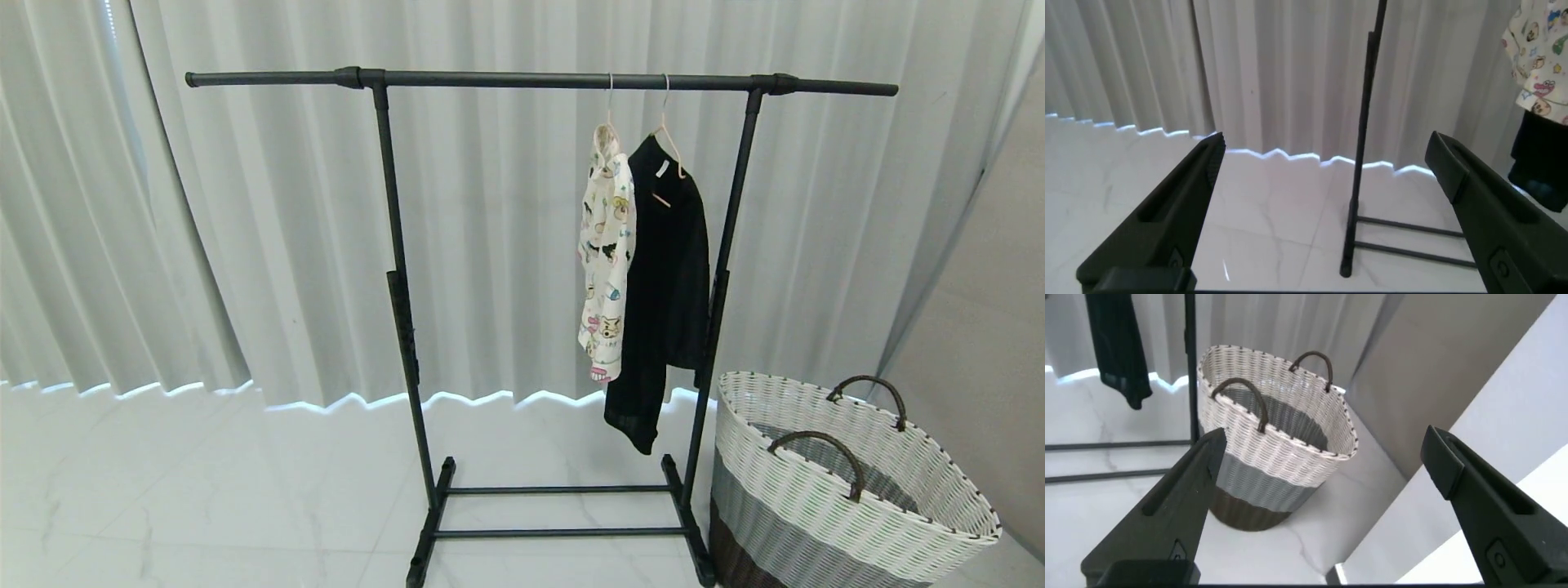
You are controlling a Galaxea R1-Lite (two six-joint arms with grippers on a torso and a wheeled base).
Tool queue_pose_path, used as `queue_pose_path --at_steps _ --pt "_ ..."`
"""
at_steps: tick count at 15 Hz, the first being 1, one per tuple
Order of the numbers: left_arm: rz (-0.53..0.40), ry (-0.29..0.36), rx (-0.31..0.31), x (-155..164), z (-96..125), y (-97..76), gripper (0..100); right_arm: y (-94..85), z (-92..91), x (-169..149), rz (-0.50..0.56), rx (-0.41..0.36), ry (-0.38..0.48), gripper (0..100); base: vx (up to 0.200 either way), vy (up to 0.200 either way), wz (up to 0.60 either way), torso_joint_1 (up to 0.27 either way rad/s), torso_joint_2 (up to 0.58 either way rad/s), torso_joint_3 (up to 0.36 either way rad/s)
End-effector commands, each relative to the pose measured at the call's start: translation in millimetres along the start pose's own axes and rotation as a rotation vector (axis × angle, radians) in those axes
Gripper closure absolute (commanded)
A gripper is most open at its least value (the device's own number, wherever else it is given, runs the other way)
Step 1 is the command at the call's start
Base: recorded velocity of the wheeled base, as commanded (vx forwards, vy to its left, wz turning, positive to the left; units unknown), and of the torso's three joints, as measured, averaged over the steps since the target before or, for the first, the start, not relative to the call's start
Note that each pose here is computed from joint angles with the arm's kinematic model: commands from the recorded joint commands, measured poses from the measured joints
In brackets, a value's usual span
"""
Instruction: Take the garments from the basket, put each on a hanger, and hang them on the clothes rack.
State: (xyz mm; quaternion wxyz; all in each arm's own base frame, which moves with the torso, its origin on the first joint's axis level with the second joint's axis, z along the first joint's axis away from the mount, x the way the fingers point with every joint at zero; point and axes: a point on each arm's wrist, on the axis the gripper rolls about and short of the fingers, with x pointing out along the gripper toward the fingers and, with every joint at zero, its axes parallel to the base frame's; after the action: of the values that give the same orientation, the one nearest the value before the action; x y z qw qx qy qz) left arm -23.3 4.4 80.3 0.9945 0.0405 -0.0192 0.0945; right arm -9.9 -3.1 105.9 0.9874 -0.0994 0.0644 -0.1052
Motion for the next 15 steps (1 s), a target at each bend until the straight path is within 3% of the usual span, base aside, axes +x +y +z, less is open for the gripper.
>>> queue_pose_path --at_steps 1,2,6,8,9,10,11,14,15 --pt "0.001 -0.001 0.000 0.0 0.0 0.0 0 3.1 -21.1 -5.9 -0.009 0.018 -0.054 0 0.000 0.000 0.00 -0.066 0.10 0.080" --pt "-0.012 -0.002 0.000 0.0 0.0 -0.3 0 3.2 -21.6 -5.9 -0.009 0.040 -0.054 0 0.000 0.000 0.00 -0.032 0.06 0.036" --pt "-0.235 0.004 0.028 -0.7 -2.3 -5.4 0 2.7 -22.6 -4.1 -0.053 0.160 -0.081 0 0.000 0.000 0.00 0.000 0.00 0.000" --pt "-0.250 0.030 0.039 -0.6 -4.9 -5.8 0 2.6 -21.8 -4.2 -0.049 0.102 -0.088 0 0.000 0.000 0.00 0.000 0.00 0.000" --pt "-0.246 0.033 -0.002 -0.9 -4.7 -5.7 0 1.8 -22.4 -6.0 -0.014 0.101 -0.122 0 0.000 0.000 0.00 0.000 0.00 0.000" --pt "-0.233 0.041 -0.063 -0.8 -4.8 -5.4 0 1.0 -24.3 -9.2 0.037 0.149 -0.169 0 0.000 0.000 0.00 0.000 0.00 0.000" --pt "-0.226 0.043 -0.080 -0.8 -4.8 -5.3 0 1.7 -25.0 -10.2 0.044 0.194 -0.176 0 0.000 0.000 0.00 0.000 0.00 0.000" --pt "-0.226 0.043 -0.077 -0.8 -4.8 -5.3 0 2.6 -25.5 -10.2 0.077 0.191 -0.174 0 0.000 0.000 0.00 0.000 0.00 0.000" --pt "-0.226 0.044 -0.077 -0.7 -4.7 -5.3 0 4.9 -26.5 -10.4 0.171 0.185 -0.173 0 0.000 0.000 0.00 0.000 0.00 0.000"
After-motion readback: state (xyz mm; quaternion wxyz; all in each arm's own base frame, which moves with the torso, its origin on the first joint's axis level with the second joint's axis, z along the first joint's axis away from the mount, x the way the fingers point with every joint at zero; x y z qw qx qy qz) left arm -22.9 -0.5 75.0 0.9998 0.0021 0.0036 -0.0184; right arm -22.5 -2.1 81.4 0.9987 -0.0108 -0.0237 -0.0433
